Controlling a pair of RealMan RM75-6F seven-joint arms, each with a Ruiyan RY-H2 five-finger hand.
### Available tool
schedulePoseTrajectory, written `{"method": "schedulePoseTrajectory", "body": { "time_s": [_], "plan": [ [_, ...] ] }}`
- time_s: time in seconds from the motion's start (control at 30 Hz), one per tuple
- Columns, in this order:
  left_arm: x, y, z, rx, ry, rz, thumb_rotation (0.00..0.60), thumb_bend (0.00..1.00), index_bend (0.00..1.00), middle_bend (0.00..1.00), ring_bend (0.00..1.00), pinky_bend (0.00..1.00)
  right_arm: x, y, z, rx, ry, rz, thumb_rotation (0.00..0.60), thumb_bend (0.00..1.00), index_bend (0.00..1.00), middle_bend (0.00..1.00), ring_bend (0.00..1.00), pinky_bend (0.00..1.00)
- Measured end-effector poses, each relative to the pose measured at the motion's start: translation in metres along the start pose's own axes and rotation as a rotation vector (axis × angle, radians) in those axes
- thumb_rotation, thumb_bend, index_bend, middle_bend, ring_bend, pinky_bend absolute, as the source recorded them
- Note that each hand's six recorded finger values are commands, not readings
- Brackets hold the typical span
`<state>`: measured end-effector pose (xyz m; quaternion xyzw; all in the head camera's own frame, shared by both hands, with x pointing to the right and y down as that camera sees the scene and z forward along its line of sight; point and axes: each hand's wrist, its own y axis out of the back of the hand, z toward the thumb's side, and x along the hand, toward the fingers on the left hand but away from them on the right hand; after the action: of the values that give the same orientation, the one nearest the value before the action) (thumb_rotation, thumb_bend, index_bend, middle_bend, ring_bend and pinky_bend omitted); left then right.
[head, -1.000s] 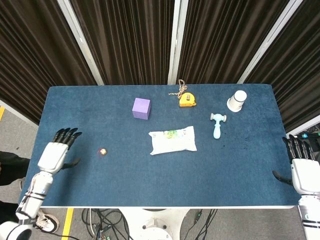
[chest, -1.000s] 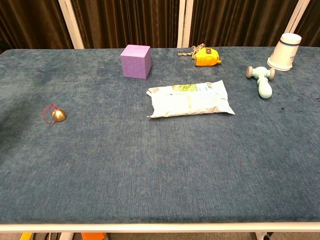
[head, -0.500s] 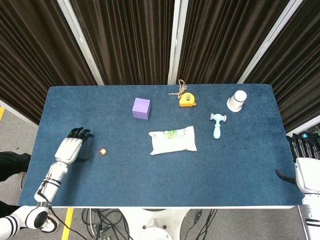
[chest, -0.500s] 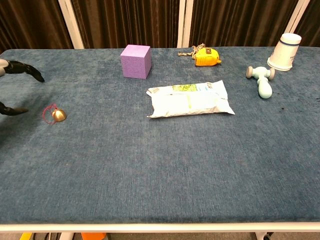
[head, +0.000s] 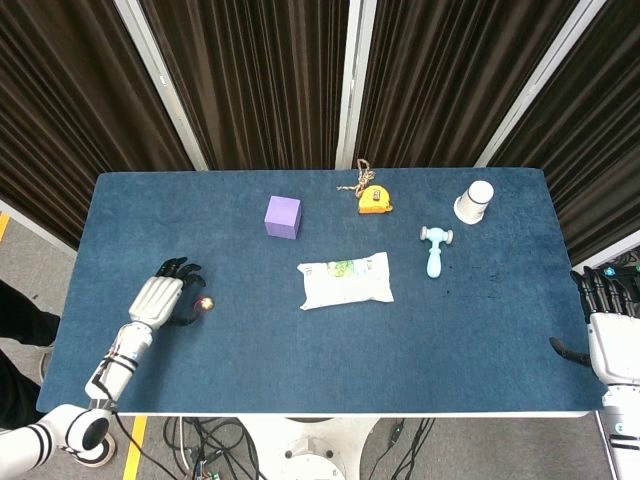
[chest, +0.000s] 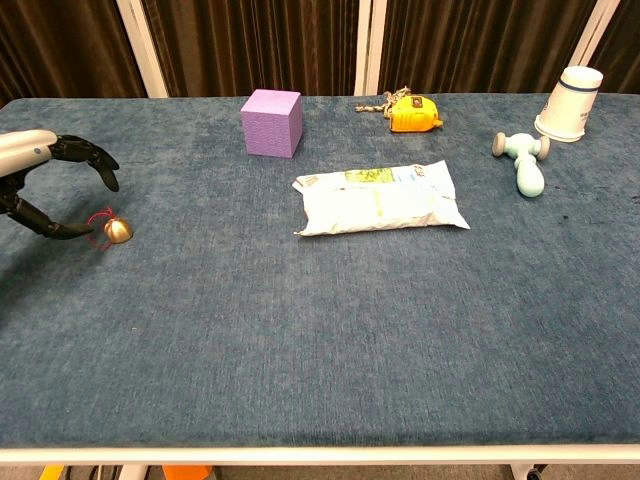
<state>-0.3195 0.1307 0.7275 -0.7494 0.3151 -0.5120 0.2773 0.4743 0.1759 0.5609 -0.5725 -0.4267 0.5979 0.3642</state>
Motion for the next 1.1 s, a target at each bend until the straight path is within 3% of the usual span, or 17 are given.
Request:
{"method": "schedulePoseTrajectory", "body": {
  "time_s": [0.5,1.1],
  "plan": [
    [0.011,-0.008,0.001,0.005,0.019,-0.031,0.600,0.33,0.44,0.17,0.00,0.00,-0.001,-0.002,-0.005,-0.008,-0.009,0.003,0.600,0.06,0.00,0.00,0.00,0.00],
    [0.013,-0.009,0.005,0.019,0.013,-0.031,0.600,0.34,0.49,0.18,0.00,0.00,-0.001,-0.006,-0.006,-0.008,-0.014,0.016,0.600,0.07,0.00,0.00,0.00,0.00]
  ]
}}
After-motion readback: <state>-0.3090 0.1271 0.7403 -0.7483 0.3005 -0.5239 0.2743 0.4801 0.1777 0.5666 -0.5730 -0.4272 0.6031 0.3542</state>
